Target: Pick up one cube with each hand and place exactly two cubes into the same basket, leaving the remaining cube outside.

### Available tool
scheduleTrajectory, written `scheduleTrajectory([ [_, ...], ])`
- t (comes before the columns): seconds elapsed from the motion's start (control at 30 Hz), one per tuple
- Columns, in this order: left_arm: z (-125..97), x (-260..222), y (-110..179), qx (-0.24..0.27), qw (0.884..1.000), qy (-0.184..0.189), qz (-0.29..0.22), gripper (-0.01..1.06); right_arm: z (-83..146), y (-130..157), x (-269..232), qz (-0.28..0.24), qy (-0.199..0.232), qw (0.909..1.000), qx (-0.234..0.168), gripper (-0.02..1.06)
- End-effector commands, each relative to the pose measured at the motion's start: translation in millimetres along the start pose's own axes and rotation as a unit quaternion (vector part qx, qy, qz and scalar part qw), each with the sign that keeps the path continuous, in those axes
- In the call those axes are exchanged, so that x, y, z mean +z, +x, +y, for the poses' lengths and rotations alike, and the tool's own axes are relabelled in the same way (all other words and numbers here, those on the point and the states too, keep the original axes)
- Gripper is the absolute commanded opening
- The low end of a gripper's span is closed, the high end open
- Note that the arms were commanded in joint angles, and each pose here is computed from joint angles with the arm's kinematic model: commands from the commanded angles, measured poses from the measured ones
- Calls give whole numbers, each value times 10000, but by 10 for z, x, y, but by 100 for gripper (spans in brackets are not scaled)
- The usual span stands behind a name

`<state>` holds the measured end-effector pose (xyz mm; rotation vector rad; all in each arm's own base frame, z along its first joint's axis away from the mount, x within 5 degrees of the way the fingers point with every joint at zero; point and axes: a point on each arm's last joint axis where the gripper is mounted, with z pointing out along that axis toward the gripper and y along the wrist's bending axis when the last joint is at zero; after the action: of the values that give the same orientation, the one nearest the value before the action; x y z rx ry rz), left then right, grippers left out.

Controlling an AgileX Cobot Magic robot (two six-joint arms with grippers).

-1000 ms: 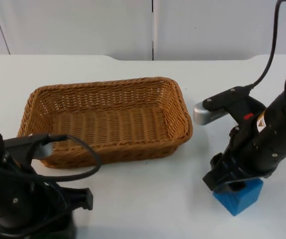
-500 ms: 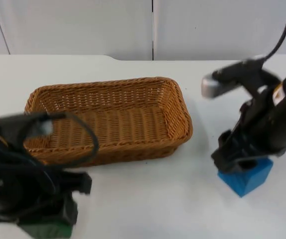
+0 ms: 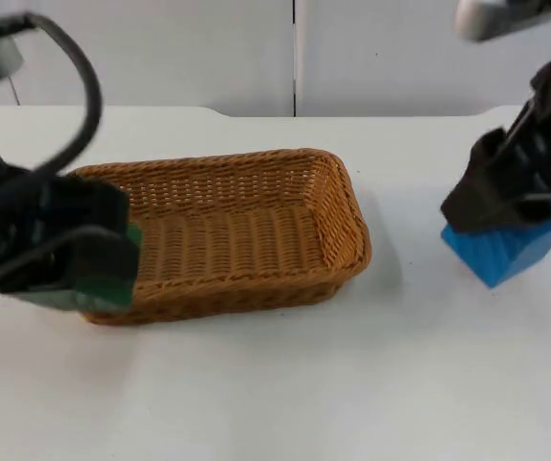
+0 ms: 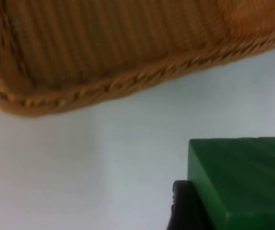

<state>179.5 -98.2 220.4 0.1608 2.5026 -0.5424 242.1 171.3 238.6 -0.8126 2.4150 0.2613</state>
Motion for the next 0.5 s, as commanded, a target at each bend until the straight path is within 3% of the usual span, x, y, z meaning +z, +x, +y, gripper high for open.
scheduleTrajectory([
  [0.0,-31,-83,-4,154,9998,62,-138,0,19,-31,-107,-160,-6,9999,-52,0],
  [0.47,-36,-157,-9,329,9991,55,-266,0,18,-59,-137,-325,5,9995,-53,0],
])
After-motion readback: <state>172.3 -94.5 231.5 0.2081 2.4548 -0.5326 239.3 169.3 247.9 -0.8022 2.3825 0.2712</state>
